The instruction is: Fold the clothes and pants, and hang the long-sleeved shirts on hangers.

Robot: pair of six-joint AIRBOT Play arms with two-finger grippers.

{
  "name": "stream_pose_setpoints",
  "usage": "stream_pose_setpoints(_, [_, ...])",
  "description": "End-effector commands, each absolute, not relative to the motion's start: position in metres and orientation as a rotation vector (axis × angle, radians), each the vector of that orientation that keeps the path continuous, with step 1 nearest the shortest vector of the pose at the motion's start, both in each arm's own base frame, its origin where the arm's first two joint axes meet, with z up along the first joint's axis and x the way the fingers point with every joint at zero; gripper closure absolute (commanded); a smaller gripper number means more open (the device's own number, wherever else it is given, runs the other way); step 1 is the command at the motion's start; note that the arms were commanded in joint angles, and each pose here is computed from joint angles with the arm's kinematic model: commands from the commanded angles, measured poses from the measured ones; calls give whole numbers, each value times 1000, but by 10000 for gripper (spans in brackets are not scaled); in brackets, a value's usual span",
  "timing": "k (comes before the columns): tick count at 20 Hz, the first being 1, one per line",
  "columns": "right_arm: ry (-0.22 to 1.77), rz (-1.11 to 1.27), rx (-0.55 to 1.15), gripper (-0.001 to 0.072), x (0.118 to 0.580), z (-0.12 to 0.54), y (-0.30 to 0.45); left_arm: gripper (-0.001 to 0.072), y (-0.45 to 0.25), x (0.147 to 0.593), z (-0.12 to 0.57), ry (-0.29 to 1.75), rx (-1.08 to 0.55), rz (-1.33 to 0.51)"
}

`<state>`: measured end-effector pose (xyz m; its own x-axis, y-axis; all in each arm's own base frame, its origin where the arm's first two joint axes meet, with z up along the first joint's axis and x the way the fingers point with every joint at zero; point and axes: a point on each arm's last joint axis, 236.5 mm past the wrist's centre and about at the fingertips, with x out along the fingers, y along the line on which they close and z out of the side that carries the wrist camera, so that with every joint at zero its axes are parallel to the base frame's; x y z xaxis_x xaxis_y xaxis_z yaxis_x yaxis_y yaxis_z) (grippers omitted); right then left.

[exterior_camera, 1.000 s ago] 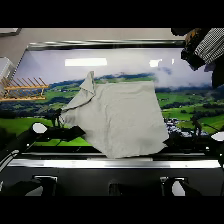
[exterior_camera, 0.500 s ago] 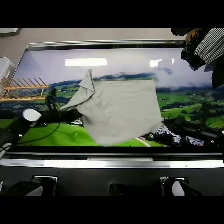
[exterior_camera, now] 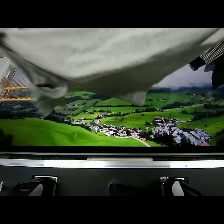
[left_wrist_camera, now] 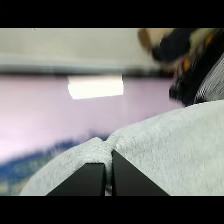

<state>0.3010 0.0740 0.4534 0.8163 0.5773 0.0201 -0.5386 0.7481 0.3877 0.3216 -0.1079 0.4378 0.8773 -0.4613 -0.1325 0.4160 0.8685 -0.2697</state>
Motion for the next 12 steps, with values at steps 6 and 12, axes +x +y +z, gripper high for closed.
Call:
stream_pose_setpoints(6, [-150, 268, 162, 679, 211, 561, 68, 691, -96, 236, 497, 98, -246, -416])
stream_pose_setpoints(12, [301, 285, 399, 679, 320, 451, 18, 691, -107, 350, 341, 635, -370, -392])
